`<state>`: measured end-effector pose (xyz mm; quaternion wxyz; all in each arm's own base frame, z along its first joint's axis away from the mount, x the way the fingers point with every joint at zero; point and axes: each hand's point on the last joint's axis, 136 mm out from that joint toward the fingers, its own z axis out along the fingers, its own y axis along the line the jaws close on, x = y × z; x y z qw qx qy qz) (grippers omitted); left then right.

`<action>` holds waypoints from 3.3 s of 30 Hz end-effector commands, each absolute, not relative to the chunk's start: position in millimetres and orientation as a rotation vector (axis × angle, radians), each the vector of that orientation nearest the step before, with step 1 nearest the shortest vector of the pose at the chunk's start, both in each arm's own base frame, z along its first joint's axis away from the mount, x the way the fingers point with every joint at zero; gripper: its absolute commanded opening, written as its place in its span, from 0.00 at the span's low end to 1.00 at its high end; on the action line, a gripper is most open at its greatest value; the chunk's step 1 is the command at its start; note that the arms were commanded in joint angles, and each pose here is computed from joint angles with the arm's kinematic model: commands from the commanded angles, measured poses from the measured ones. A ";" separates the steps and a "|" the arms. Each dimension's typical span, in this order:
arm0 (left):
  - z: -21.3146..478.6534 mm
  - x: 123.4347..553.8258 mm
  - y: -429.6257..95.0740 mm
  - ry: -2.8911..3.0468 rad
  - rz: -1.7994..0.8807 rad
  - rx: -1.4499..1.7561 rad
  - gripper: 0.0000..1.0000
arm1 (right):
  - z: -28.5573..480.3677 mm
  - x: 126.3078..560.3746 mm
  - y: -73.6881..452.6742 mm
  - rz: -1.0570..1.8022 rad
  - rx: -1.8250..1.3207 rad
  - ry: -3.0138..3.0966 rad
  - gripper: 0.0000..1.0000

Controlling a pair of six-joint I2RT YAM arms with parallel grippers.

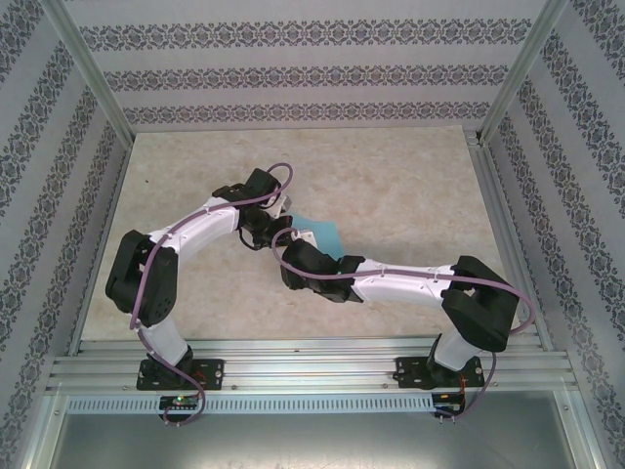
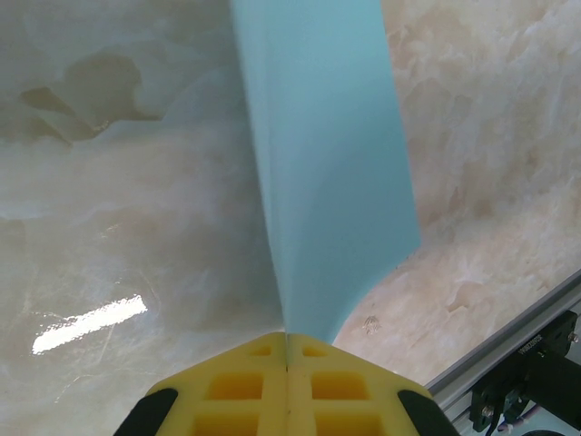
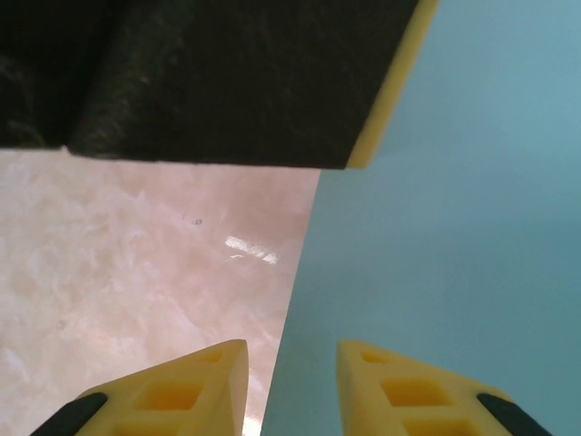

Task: Fold a paper plane with a square sheet of paper (fold left side to right side)
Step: First fold in half a square sheet of paper at the center of the table.

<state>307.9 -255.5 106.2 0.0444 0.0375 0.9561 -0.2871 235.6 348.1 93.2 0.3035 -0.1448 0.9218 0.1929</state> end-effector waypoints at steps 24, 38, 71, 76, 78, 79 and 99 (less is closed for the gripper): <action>185.1 329.2 -219.3 2.701 -1.040 0.072 0.48 | 118.9 230.7 360.9 0.689 -0.412 2.415 0.00; 165.6 322.2 -143.1 2.616 -1.076 -0.229 0.52 | 129.3 262.8 359.2 1.059 -0.131 2.348 0.00; 62.2 332.3 -289.5 2.829 -1.100 -0.035 0.65 | 55.3 260.1 248.1 0.897 0.244 2.512 0.00; 51.9 334.3 -293.7 2.859 -1.069 -0.038 0.59 | 45.4 258.1 243.8 0.867 0.264 2.547 0.00; 47.9 333.5 -293.9 2.872 -1.051 -0.038 0.59 | 42.4 257.3 241.7 0.854 0.273 2.556 0.00; 47.1 333.3 -295.2 2.872 -1.051 -0.032 0.58 | 40.6 256.8 239.8 0.841 0.278 2.562 0.00; 20.1 322.9 -304.1 2.979 -0.910 0.014 0.50 | 45.7 264.6 212.2 0.775 0.263 2.567 0.36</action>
